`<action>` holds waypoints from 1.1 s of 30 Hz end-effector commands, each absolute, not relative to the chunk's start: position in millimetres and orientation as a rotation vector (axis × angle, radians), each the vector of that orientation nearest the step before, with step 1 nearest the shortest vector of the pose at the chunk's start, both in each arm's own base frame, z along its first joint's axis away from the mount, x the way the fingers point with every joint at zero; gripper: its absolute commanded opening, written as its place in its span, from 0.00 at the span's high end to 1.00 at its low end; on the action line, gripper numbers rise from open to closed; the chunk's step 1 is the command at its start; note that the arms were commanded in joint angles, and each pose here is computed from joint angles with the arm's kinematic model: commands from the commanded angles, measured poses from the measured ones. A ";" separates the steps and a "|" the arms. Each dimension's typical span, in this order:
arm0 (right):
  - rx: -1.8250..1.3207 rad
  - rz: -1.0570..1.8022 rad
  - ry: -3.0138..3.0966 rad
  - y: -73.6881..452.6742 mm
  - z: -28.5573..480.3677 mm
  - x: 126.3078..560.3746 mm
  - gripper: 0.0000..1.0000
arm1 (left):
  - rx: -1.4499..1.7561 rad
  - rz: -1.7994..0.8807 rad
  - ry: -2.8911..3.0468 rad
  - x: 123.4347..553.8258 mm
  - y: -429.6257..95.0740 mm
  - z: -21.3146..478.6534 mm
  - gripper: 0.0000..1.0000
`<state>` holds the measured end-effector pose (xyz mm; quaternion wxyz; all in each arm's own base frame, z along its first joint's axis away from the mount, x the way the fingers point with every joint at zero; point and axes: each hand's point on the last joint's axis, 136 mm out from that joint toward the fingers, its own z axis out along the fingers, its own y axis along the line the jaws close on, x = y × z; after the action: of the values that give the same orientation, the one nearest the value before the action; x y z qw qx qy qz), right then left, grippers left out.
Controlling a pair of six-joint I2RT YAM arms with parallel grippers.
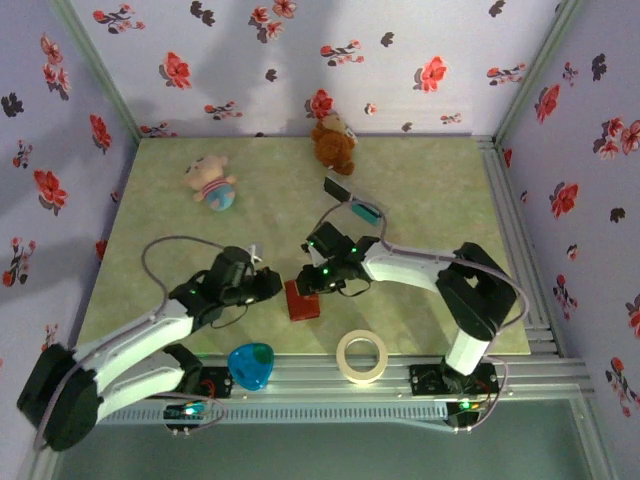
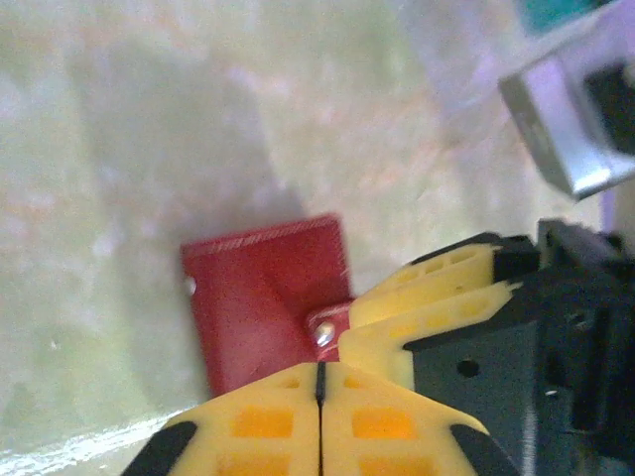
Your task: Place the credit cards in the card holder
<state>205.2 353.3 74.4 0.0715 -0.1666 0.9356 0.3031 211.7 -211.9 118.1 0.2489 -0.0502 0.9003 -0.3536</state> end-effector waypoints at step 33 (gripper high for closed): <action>0.259 -0.197 1.852 -23.9 130.3 313.3 0.01 | 0.029 0.234 1.871 349.4 -2.1 146.3 0.00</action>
<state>286.0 -36.9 104.2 0.5282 0.1395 0.8280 -0.1261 330.2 4.2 134.7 0.5265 0.0048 0.8382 0.1420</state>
